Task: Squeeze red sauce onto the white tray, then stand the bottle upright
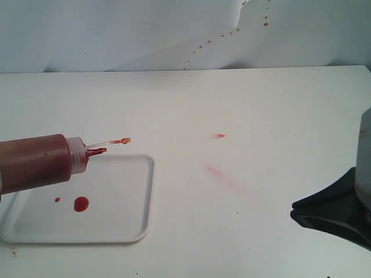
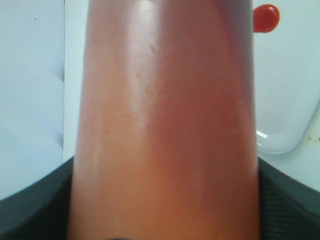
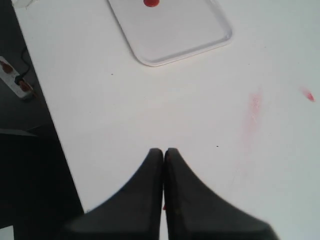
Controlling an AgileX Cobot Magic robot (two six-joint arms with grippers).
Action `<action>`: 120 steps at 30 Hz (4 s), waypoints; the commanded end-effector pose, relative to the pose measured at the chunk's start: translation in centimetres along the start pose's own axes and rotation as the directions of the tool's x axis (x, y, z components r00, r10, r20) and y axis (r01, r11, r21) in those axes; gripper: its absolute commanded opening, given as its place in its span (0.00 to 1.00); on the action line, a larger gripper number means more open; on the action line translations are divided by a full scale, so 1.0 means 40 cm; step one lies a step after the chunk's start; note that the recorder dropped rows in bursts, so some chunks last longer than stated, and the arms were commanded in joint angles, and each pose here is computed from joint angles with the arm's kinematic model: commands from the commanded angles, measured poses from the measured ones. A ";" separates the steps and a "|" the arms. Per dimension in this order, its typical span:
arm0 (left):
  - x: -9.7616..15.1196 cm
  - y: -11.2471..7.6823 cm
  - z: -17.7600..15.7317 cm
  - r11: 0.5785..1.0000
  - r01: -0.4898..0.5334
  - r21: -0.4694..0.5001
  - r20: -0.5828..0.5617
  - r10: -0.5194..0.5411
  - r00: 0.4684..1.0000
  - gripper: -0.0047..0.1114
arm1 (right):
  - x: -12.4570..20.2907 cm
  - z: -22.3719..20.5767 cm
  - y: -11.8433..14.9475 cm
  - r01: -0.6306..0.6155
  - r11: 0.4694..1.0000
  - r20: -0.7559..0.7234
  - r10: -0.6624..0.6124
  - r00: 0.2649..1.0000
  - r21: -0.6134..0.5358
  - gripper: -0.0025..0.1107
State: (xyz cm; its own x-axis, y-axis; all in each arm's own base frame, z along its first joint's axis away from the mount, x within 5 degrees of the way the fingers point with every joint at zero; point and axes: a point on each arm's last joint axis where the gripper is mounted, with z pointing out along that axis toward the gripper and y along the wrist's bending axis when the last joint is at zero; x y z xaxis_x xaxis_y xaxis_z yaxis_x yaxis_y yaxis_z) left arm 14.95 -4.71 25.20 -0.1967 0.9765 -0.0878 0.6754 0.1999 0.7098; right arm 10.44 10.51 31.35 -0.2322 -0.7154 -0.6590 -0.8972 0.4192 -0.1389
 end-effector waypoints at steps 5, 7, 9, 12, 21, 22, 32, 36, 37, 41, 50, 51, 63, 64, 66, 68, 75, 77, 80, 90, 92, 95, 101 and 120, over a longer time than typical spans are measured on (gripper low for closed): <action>-0.006 0.005 -0.007 0.996 0.087 -0.024 0.046 -0.086 0.995 0.04 | 0.045 0.027 -0.001 0.019 1.000 -0.073 -0.017 0.997 0.024 0.02; -0.004 0.002 -0.007 0.996 0.089 -0.022 0.048 -0.088 0.995 0.04 | 0.047 0.027 0.000 0.018 0.999 -0.069 -0.016 0.997 0.029 0.02; 0.003 -0.014 -0.013 0.995 0.096 -0.039 0.100 -0.091 0.991 0.04 | 0.046 0.026 -0.001 0.018 0.999 -0.061 -0.016 0.998 0.034 0.02; 0.025 -0.022 -0.045 0.987 0.131 -0.096 0.169 -0.114 0.979 0.04 | 0.046 0.026 -0.001 0.020 0.999 -0.060 -0.018 0.998 0.036 0.02; 0.102 -0.058 -0.167 0.873 0.465 -0.147 0.486 -0.346 0.803 0.04 | 0.036 0.026 -0.006 -0.019 0.998 -0.015 0.020 1.000 0.060 0.02; 0.101 -0.058 -0.179 0.856 0.501 -0.129 0.535 -0.366 0.762 0.04 | 0.034 0.026 -0.006 -0.024 0.998 -0.006 0.025 1.000 0.060 0.02; 0.082 -0.049 -0.231 0.743 0.669 0.029 0.776 -0.439 0.453 0.04 | 0.013 0.025 -0.012 -0.078 0.994 0.093 0.071 0.993 0.077 0.02; 0.060 -0.069 -0.221 0.755 0.652 0.077 0.847 -0.394 0.357 0.04 | 0.003 0.024 -0.016 -0.104 0.991 0.144 0.090 0.985 0.090 0.02; 0.055 -0.076 -0.216 0.761 0.643 0.082 0.858 -0.382 0.342 0.04 | -0.001 0.025 -0.017 -0.115 0.989 0.165 0.098 0.981 0.093 0.02; 0.042 -0.090 -0.217 0.768 0.629 0.126 0.905 -0.348 0.245 0.04 | 0.003 0.042 -0.023 -0.166 0.979 0.243 0.134 0.961 0.116 0.02; 0.040 -0.085 -0.225 0.726 0.653 0.215 0.906 -0.399 0.145 0.04 | 0.011 0.065 -0.041 -0.305 0.938 0.415 0.215 0.884 0.164 0.02; 0.040 -0.085 -0.226 0.727 0.653 0.215 0.907 -0.396 0.142 0.04 | 0.013 0.067 -0.042 -0.320 0.933 0.426 0.226 0.876 0.162 0.02; 0.008 -0.048 -0.231 0.636 0.659 0.401 0.886 -0.452 -0.103 0.04 | 0.015 0.074 -0.049 -0.399 0.893 0.578 0.216 0.787 0.210 0.02; -0.003 -0.042 -0.223 0.632 0.655 0.414 0.880 -0.462 -0.111 0.04 | 0.008 0.071 -0.045 -0.393 0.896 0.596 0.202 0.777 0.208 0.02; -0.026 -0.033 -0.203 0.634 0.644 0.427 0.873 -0.474 -0.112 0.04 | -0.006 0.067 -0.034 -0.375 0.905 0.631 0.174 0.756 0.200 0.02; -0.054 -0.025 -0.176 0.636 0.630 0.446 0.863 -0.492 -0.114 0.04 | -0.017 0.064 -0.020 -0.338 0.920 0.652 0.134 0.746 0.197 0.02; -0.142 -0.013 -0.083 0.615 0.561 0.555 0.816 -0.535 -0.220 0.04 | -0.041 0.057 0.010 -0.233 0.950 0.692 0.025 0.721 0.209 0.02; -0.165 -0.020 -0.046 0.611 0.546 0.574 0.803 -0.552 -0.226 0.04 | -0.043 0.056 0.008 -0.239 0.947 0.701 0.021 0.713 0.215 0.02; -0.192 -0.043 0.022 0.590 0.543 0.597 0.767 -0.619 -0.170 0.04 | -0.043 0.055 0.007 -0.250 0.945 0.705 0.029 0.708 0.212 0.02; -0.285 -0.069 0.165 0.602 0.497 0.624 0.698 -0.716 -0.009 0.04 | -0.043 0.055 0.007 -0.192 0.944 0.686 -0.047 0.726 0.267 0.04; -0.306 -0.064 0.171 0.628 0.462 0.626 0.709 -0.705 -0.002 0.04 | -0.044 0.054 0.006 -0.195 0.944 0.689 -0.046 0.724 0.268 0.12; -0.329 -0.049 0.171 0.656 0.424 0.624 0.728 -0.686 -0.010 0.04 | -0.045 0.055 -0.001 -0.254 0.934 0.707 0.002 0.707 0.250 0.29; -0.337 -0.036 0.170 0.657 0.427 0.621 0.735 -0.677 -0.027 0.04 | -0.046 0.093 -0.037 -0.446 0.861 0.731 0.139 0.668 0.244 0.84; -0.337 -0.037 0.169 0.661 0.424 0.619 0.737 -0.675 -0.025 0.04 | -0.059 0.286 -0.044 -0.482 0.857 0.701 0.232 0.674 0.181 0.95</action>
State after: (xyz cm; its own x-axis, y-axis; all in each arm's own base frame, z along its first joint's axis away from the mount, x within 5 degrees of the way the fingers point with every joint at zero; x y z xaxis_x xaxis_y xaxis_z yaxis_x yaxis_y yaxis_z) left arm 21.39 -17.49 19.57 0.0293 -0.0294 -0.9991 0.7989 0.6014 0.0058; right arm 17.07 17.18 24.67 -0.1392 -0.0155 -0.9901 -0.5295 0.8461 0.0613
